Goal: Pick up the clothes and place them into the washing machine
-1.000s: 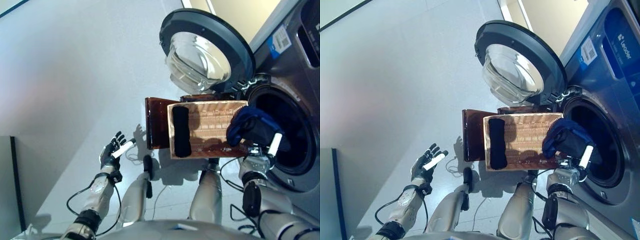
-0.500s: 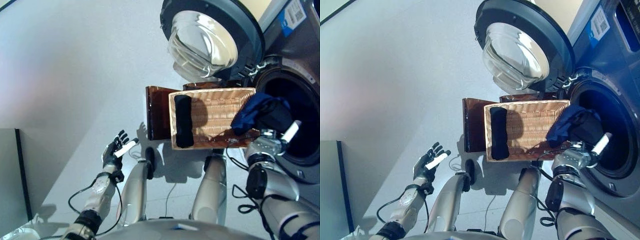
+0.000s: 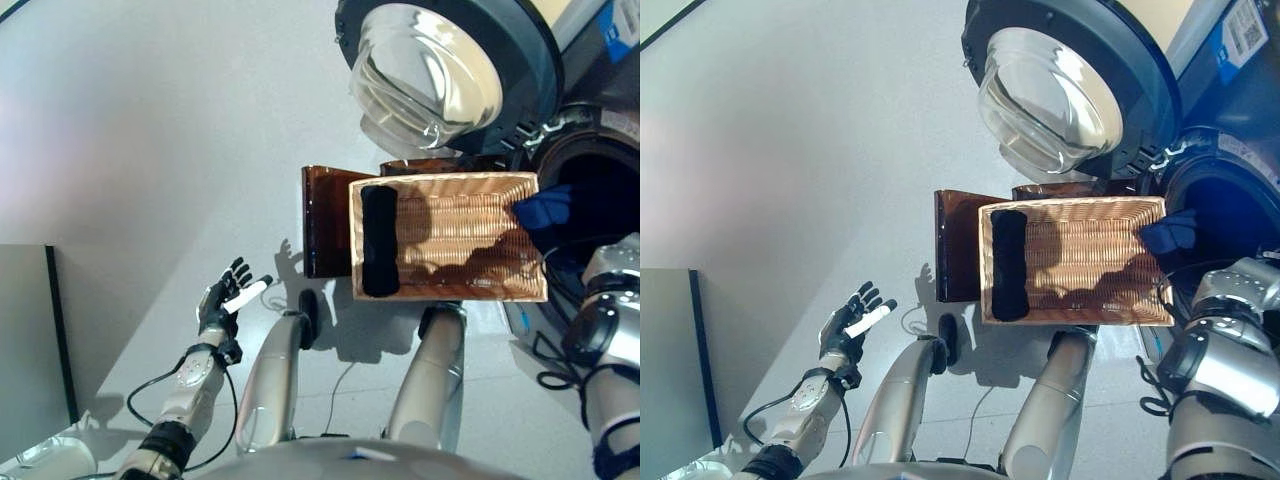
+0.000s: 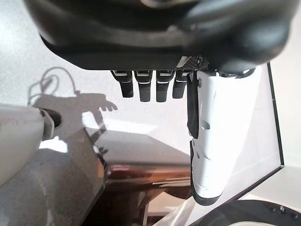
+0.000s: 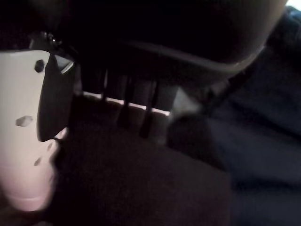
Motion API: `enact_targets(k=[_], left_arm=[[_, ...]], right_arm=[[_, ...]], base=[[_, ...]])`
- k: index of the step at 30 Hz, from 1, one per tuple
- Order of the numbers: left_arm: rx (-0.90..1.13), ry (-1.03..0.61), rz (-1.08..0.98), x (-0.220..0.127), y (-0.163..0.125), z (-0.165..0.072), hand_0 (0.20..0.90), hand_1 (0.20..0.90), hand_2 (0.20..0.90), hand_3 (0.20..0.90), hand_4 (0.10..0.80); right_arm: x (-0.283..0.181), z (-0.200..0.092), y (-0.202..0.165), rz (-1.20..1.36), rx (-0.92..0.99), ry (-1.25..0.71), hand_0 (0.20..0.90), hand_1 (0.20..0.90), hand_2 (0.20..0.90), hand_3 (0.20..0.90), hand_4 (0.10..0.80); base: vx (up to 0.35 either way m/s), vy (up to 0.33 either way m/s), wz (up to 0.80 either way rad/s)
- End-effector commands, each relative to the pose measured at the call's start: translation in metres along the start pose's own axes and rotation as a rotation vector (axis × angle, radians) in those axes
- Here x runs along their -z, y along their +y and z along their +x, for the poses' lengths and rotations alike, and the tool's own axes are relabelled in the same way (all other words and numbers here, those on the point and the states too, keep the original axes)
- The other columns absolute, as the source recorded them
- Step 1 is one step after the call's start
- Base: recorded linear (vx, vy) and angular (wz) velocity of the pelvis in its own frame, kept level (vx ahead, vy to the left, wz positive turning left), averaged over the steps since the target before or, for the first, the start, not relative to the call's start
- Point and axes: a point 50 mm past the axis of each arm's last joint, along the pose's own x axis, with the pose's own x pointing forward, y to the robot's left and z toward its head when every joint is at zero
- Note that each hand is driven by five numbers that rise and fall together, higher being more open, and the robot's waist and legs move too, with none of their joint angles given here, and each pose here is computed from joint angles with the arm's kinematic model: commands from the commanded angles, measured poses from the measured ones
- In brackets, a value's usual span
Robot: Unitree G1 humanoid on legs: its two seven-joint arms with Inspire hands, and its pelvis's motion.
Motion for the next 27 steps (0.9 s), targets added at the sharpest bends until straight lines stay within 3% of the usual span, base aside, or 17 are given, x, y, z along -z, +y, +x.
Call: enact_targets(k=[1,11,12,13,14,27], left_arm=[[-0.054,-0.077,0.078,-0.014,0.030,-0.011,0.900,0.900,0.900,0.900,0.800],[-0.080,-0.067,0.078,-0.012,0.036,-0.014,0.900,0.900,0.900,0.900,0.800],[-0.081,-0.069,0.080,-0.012,0.036,-0.014,0.900,0.900,0.900,0.900,0.800],[-0.080,-0.073,0.079,-0.013,0.036,-0.014,0.900,0.900,0.900,0.900,0.800],[-0.080,-0.077,0.078,-0.014,0.036,-0.014,0.900,0.900,0.900,0.900,0.800],[-0.082,-0.079,0.041,-0.016,0.037,-0.012,0.900,0.900,0.900,0.900,0.800]], right_arm=[[-0.083,-0.002,0.059,0.063,-0.141,-0.313,0.200,0.200,0.200,0.200,0.300],[-0.099,0.010,0.042,-0.001,-0.046,-0.353,0.200,0.200,0.200,0.200,0.300],[-0.094,0.011,0.038,-0.006,-0.036,-0.339,0.433,0.433,0.433,0.433,0.467],[-0.091,0.012,0.034,-0.011,-0.023,-0.325,0.433,0.433,0.433,0.433,0.467],[-0.087,0.013,0.031,-0.018,-0.018,-0.307,0.900,0.900,0.900,0.900,0.800],[-0.021,-0.001,0.031,-0.215,-0.225,-0.124,0.900,0.900,0.900,0.900,0.800]], base=[[0.014,0.019,0.04],[0.007,0.007,0.02],[0.000,0.000,0.00],[0.000,0.000,0.00],[0.000,0.000,0.00],[-0.006,0.000,-0.02]])
